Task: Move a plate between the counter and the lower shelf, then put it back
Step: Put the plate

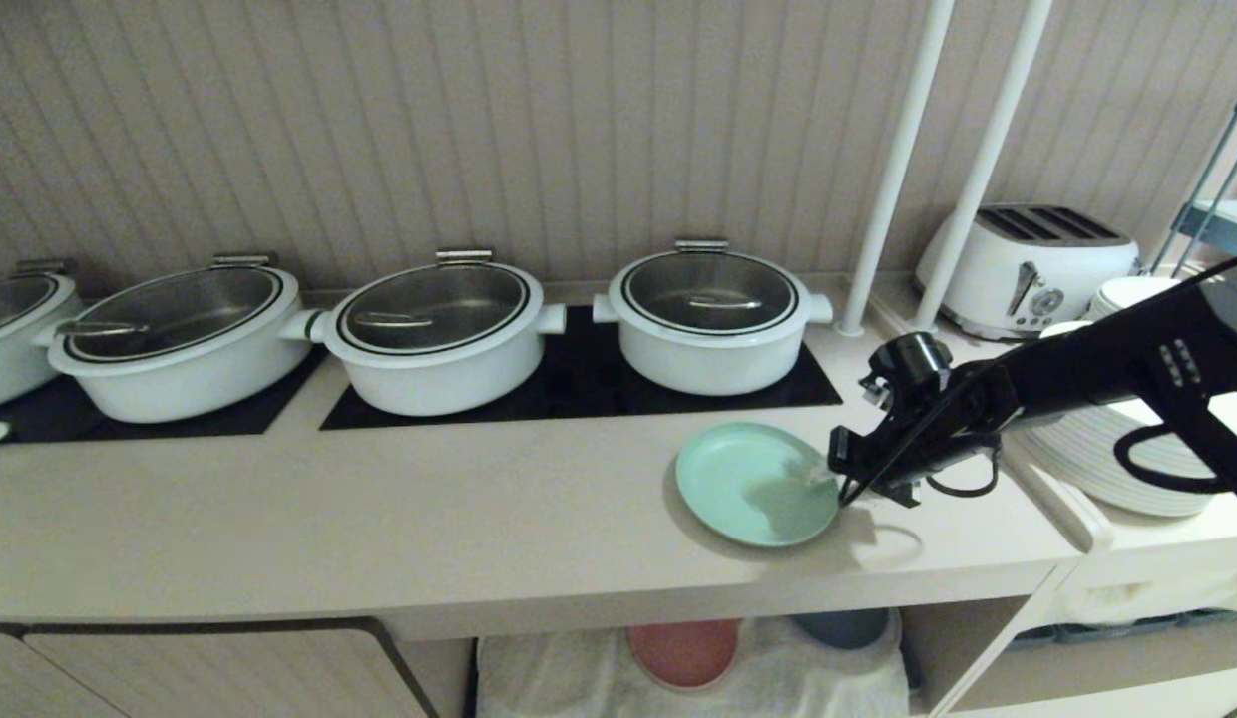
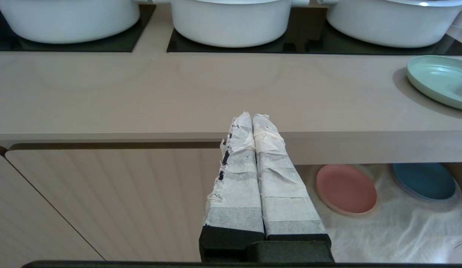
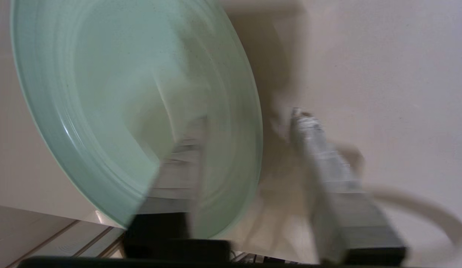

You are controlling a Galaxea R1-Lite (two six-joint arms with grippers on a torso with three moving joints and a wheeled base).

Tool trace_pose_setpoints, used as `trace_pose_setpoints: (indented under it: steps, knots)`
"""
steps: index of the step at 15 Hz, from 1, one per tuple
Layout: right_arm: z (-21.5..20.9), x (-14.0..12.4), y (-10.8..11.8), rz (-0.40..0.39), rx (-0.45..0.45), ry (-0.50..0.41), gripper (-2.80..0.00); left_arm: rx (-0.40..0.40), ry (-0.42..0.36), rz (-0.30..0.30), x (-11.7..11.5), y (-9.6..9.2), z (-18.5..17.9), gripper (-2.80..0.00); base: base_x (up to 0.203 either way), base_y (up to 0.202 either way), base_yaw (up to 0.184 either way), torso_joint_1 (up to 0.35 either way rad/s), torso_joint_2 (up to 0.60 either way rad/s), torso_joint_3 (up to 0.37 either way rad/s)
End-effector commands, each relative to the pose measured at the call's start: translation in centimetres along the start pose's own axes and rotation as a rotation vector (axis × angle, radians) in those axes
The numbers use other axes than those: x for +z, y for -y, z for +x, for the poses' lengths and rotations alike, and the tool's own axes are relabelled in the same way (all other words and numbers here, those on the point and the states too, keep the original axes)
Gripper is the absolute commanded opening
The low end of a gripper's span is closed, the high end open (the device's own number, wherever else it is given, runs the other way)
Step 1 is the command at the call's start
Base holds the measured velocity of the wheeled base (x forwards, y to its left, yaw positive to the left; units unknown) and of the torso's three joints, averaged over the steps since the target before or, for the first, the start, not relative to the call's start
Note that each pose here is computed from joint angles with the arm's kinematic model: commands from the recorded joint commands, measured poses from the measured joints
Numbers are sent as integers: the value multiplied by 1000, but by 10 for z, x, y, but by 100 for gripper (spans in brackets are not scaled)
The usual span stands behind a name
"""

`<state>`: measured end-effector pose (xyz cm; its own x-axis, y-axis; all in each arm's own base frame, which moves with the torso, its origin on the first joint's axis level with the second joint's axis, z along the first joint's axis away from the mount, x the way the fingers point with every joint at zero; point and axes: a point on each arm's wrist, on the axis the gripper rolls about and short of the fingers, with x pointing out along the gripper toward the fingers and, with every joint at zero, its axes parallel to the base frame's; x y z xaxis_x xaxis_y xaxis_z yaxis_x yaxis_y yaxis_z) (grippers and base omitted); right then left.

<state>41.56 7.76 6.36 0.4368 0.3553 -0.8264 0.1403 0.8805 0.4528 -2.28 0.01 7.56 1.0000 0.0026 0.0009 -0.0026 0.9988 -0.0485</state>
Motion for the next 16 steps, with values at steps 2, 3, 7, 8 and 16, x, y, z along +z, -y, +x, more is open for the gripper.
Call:
trace_pose_setpoints:
  steps: [2, 3, 7, 8, 16]
  knots:
    - [-1, 0, 0, 0, 1, -1, 0, 0, 1, -1, 0, 0, 0, -280, 0, 0, 0, 0, 0, 0]
    - [-2, 0, 0, 1, -1, 1, 0, 0, 1, -1, 0, 0, 0, -280, 0, 0, 0, 0, 0, 0]
    - [-20, 4, 1, 5, 5, 32, 0, 0, 1, -1, 0, 0, 0, -280, 0, 0, 0, 0, 0, 0]
    - [-26, 3, 1, 1, 7, 39, 0, 0, 1, -1, 0, 0, 0, -280, 0, 0, 0, 0, 0, 0]
    - [-79, -9, 1, -74, 16, 94, 0, 0, 1, -1, 0, 0, 0, -280, 0, 0, 0, 0, 0, 0]
